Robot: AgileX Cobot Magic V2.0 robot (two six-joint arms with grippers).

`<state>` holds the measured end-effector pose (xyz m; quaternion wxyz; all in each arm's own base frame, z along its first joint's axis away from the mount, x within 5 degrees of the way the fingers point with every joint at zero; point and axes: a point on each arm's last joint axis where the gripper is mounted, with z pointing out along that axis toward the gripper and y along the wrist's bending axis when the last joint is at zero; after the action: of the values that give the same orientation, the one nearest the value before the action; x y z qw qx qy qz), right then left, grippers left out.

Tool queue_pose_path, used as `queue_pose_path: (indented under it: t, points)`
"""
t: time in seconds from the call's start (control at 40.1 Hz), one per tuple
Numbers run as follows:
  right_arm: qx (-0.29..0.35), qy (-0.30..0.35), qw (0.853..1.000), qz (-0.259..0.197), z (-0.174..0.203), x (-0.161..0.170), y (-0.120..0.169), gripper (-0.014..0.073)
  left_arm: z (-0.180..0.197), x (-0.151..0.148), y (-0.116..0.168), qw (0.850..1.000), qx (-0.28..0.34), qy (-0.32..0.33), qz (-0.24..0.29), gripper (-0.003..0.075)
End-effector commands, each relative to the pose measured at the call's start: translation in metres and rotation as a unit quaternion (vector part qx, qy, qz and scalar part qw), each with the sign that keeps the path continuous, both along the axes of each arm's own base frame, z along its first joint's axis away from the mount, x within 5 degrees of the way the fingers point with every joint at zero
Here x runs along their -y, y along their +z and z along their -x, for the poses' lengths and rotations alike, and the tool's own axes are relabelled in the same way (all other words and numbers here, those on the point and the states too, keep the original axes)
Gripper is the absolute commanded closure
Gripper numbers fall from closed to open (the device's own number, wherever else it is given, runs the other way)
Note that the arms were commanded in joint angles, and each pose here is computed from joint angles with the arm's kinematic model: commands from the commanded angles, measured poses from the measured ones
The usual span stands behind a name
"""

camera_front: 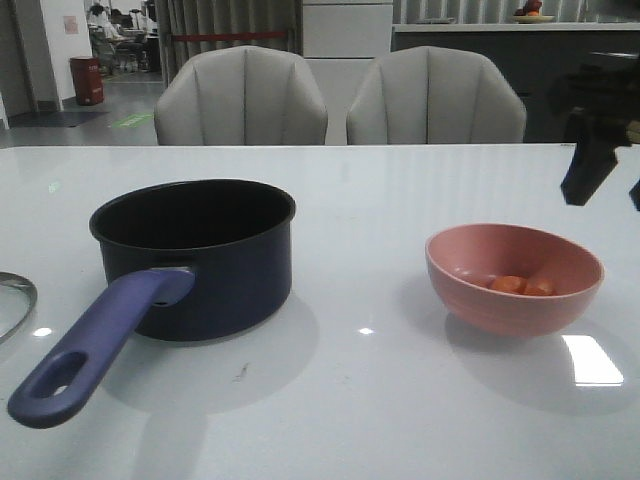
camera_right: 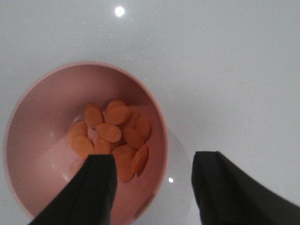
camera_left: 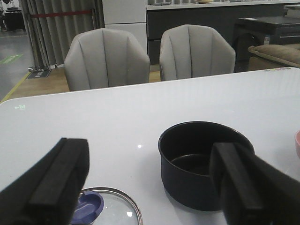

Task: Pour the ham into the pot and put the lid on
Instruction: 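Lower the right gripper to the pink bowl rim and grasp it, then lift the pink bowl and carry it over the saucepan, right gripper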

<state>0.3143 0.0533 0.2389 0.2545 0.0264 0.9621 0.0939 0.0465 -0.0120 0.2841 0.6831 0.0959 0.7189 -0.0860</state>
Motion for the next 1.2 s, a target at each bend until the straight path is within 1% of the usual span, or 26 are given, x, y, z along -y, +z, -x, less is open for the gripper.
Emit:
queue_pose_path:
  t: [0.0,0.249,0.299,0.349,0.399,0.449,0.499,0.524,0.549,0.624,0.698,0.798,0.873,0.948,1.048,1.172]
  points:
    - [0.022,0.004,1.000,-0.002,-0.019,-0.002,0.009,0.0122,0.001,0.000,0.015,0.999,0.047,-0.005,0.014,0.0158]
    - [0.000,0.003,1.000,0.001,-0.048,-0.005,-0.014,0.0122,0.001,0.000,0.015,0.999,0.047,-0.005,0.014,0.0158]
    - [-0.007,0.003,1.000,0.002,-0.053,-0.006,-0.020,0.0137,0.001,0.000,0.015,0.999,0.047,-0.005,0.014,0.0158]
    - [-0.014,0.004,1.000,0.002,-0.056,-0.006,-0.024,0.0184,0.001,0.000,0.015,0.999,0.047,-0.005,0.014,0.0158]
    - [-0.023,0.004,1.000,0.003,-0.059,-0.007,-0.029,0.0265,0.001,0.000,0.015,0.999,0.047,-0.005,0.014,0.0158]
    - [-0.030,0.005,1.000,0.003,-0.061,-0.007,-0.033,0.0383,0.001,0.000,0.015,0.999,0.047,-0.005,0.014,0.0158]
    - [-0.036,0.005,0.999,0.004,-0.062,-0.008,-0.037,0.0468,0.001,0.000,0.015,0.999,0.047,-0.005,0.014,0.0158]
    - [-0.039,0.005,0.999,0.004,-0.063,-0.008,-0.039,0.0466,0.001,0.000,0.015,0.999,0.047,-0.005,0.014,0.0158]
    - [-0.040,0.004,0.999,0.004,-0.063,-0.008,-0.040,0.0445,0.001,0.000,0.015,0.999,0.047,-0.005,0.014,0.0158]
    - [-0.035,0.003,0.999,0.003,-0.064,-0.008,-0.040,0.0449,0.001,0.000,0.015,0.999,0.047,-0.005,0.014,0.0158]
    - [-0.017,0.002,1.000,0.002,-0.067,-0.008,-0.033,0.0458,0.001,0.000,0.015,0.999,0.047,-0.005,0.014,0.0158]
    - [0.013,0.015,1.000,0.006,-0.069,-0.009,-0.015,0.0458,0.001,0.000,0.015,0.999,0.047,-0.005,0.014,0.0158]
    - [0.038,0.012,0.999,-0.005,-0.069,-0.010,0.002,0.0458,0.001,0.000,0.015,0.999,0.047,-0.005,0.014,0.0158]
    - [0.065,0.024,0.998,-0.006,-0.067,-0.015,0.025,0.0458,0.001,0.000,0.015,0.999,0.047,-0.005,0.014,0.0158]
    - [0.111,0.068,0.992,0.002,-0.062,-0.031,0.054,0.0458,0.001,0.000,0.015,0.999,0.047,-0.005,0.014,0.0158]
    - [0.174,0.128,0.976,0.001,-0.053,-0.066,0.092,0.0458,0.001,0.000,0.015,0.999,0.047,-0.005,0.014,0.0158]
